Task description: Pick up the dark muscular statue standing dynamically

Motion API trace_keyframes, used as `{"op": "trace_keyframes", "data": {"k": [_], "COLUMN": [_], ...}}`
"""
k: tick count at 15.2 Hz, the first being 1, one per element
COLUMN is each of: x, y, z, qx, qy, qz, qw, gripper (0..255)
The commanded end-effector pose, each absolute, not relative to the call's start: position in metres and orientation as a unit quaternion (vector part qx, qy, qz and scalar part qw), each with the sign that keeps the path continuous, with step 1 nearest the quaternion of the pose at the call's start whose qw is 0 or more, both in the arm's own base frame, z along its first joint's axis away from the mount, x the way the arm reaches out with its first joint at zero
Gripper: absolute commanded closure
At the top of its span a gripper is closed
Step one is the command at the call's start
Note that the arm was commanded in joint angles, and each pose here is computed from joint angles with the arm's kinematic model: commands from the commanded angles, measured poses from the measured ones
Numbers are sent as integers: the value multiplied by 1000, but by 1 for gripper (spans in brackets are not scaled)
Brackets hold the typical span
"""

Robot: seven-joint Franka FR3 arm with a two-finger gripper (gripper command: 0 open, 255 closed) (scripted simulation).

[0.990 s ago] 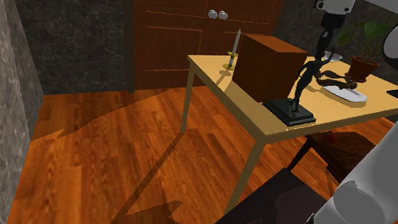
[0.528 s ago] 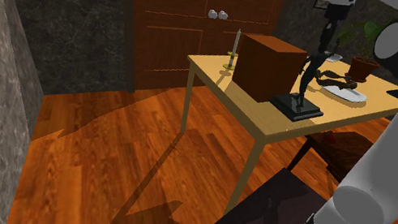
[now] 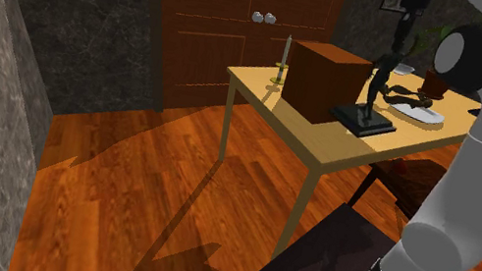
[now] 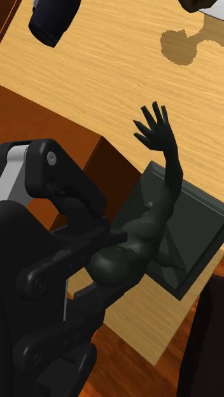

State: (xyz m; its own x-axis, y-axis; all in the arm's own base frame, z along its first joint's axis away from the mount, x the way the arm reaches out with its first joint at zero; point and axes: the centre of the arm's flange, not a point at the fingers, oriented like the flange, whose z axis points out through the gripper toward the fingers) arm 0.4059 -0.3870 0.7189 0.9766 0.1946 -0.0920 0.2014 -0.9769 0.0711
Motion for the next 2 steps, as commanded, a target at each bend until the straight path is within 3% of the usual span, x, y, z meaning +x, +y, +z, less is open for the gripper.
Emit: {"op": "trace_keyframes", "data": {"k": [1, 2], "x": [405, 405], "y": [-385, -385], "z": [726, 726], "qx": [993, 993], "qy": [100, 100], "qz": [-42, -42], "qw": [40, 40], "gripper": [255, 255]}}
